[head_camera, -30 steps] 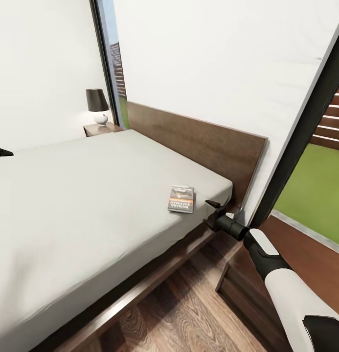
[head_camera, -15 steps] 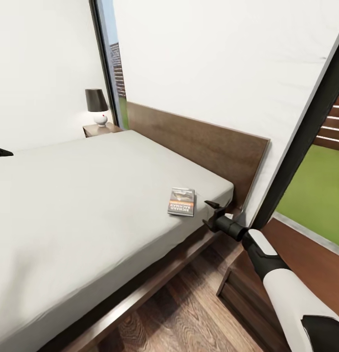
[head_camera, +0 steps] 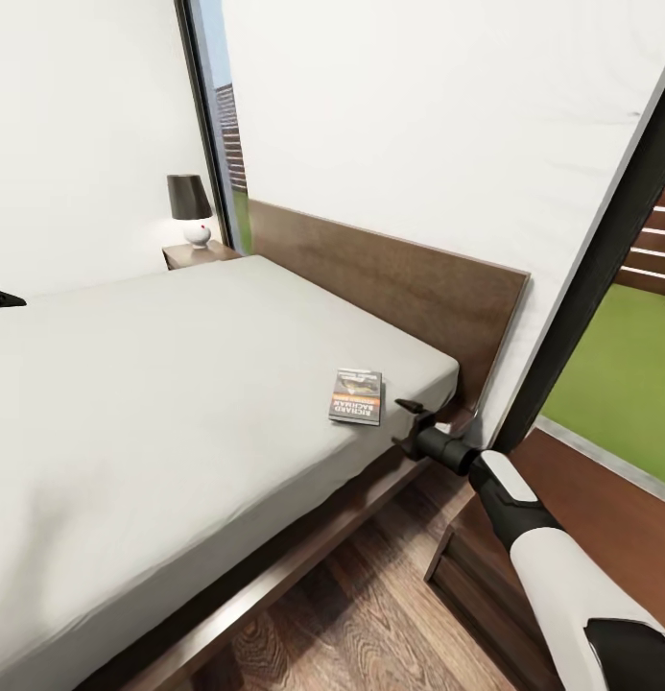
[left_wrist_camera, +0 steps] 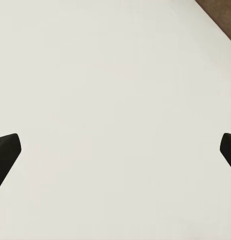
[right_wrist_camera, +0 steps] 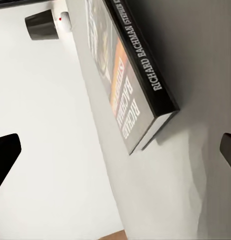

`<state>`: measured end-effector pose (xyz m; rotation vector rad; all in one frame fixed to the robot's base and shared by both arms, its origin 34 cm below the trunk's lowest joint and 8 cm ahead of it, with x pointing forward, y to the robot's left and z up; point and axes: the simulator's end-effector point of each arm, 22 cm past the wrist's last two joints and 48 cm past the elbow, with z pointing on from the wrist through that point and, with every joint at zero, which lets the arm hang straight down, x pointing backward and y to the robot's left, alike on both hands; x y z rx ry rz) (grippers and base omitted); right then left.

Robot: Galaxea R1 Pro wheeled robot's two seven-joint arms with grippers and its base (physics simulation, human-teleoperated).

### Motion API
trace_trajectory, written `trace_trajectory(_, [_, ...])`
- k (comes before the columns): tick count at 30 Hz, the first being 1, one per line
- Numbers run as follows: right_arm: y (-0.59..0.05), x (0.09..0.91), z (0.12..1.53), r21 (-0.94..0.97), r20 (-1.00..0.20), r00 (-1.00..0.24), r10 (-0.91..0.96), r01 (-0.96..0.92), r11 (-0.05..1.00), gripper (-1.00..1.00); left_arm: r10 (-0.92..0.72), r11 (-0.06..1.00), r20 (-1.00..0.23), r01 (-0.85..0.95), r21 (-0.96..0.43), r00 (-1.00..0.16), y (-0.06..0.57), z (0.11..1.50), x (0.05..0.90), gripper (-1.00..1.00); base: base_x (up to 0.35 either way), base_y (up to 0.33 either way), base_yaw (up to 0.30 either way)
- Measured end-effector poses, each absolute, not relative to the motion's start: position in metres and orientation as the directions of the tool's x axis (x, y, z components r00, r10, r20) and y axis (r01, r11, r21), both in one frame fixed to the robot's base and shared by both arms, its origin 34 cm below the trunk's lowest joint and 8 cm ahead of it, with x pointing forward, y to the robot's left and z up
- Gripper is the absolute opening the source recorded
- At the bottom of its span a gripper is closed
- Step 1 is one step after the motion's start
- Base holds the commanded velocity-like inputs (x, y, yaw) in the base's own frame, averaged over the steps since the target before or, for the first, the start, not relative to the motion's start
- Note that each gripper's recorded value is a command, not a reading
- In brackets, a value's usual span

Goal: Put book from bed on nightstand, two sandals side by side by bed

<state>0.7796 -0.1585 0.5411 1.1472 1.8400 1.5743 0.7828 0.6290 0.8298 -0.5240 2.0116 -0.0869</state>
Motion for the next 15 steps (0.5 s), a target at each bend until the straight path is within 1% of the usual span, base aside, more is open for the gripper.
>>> trace_trajectory(15, [-0.142,0.764,0.506,0.923,0.231,-0.542,0.808,0.385,-0.005,1.0,-0.4,0.902,-0.828,-0.327,-0.281,-0.392,0.63,0.83,0.782,1.0,0.0,0.0,0.0])
